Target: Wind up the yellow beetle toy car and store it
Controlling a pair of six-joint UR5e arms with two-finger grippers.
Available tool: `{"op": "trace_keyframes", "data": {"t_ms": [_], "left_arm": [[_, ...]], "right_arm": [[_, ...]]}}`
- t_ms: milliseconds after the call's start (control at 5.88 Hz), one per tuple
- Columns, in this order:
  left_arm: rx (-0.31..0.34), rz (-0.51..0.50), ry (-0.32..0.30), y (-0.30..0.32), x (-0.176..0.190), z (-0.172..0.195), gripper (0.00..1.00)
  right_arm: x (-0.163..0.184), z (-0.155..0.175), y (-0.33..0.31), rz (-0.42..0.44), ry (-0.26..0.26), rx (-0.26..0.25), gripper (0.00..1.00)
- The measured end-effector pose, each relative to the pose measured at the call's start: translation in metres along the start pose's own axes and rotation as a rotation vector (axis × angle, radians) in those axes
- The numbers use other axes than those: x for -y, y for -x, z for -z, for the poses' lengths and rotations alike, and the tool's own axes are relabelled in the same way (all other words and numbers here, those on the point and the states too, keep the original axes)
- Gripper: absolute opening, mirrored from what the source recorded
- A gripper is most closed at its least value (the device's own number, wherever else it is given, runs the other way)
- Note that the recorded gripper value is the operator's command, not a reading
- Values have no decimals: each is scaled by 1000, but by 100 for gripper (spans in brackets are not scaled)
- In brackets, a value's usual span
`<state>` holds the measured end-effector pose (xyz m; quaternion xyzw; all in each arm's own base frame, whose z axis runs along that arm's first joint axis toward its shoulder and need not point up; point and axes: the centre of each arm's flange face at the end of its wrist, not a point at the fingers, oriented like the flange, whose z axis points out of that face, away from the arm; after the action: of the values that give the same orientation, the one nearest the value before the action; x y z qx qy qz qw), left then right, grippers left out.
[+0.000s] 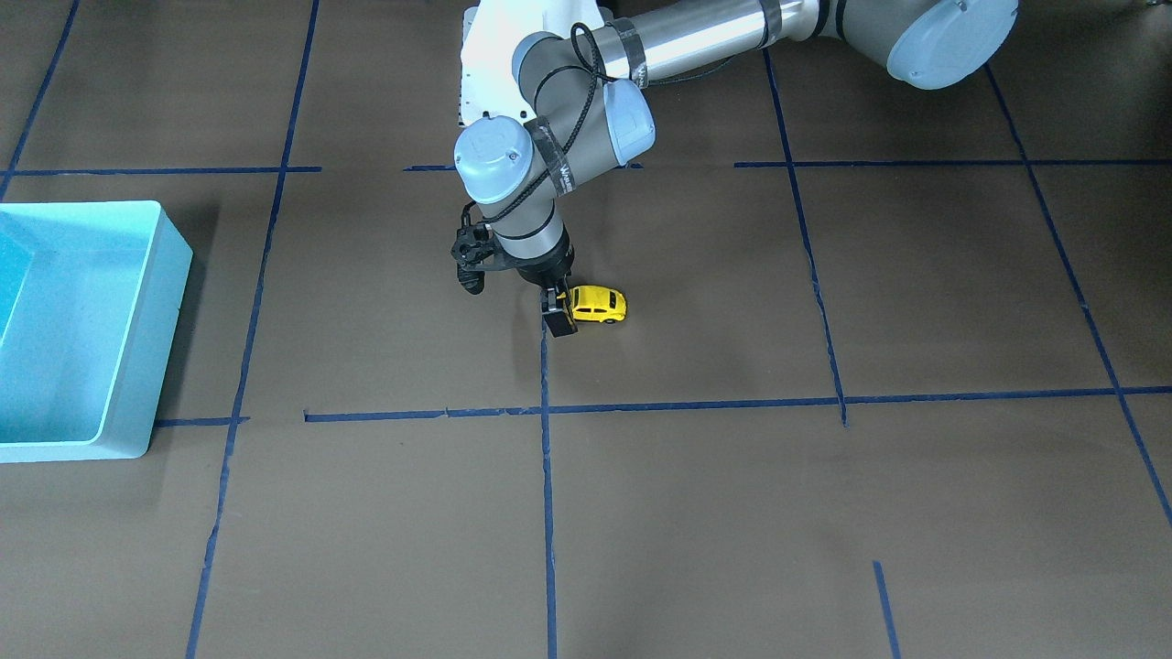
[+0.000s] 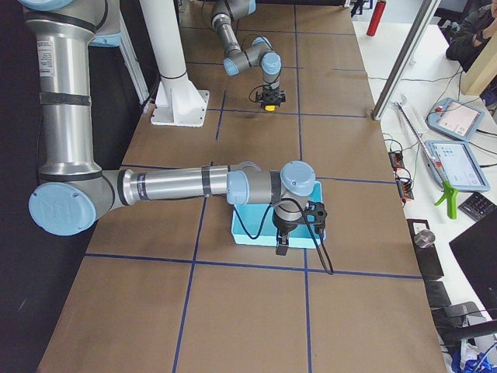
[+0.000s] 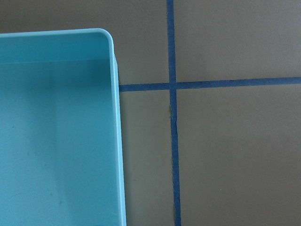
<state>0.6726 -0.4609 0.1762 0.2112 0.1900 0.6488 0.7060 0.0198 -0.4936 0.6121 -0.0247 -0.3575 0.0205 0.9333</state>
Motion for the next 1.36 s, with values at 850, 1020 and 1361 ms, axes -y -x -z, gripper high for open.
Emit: {"op": "trace_keyframes", "data": {"t_ms": [850,1020,1361], "left_arm": [[4,-22,-27,1,2,0,15],[11,-43,-50,-1,3,13,15],[39,-77,-142,-6,10,40,15]], "right_arm": [[0,1,1,1,-1,1,100],[0,1,1,1,-1,1,100],[0,1,1,1,-1,1,100]]}}
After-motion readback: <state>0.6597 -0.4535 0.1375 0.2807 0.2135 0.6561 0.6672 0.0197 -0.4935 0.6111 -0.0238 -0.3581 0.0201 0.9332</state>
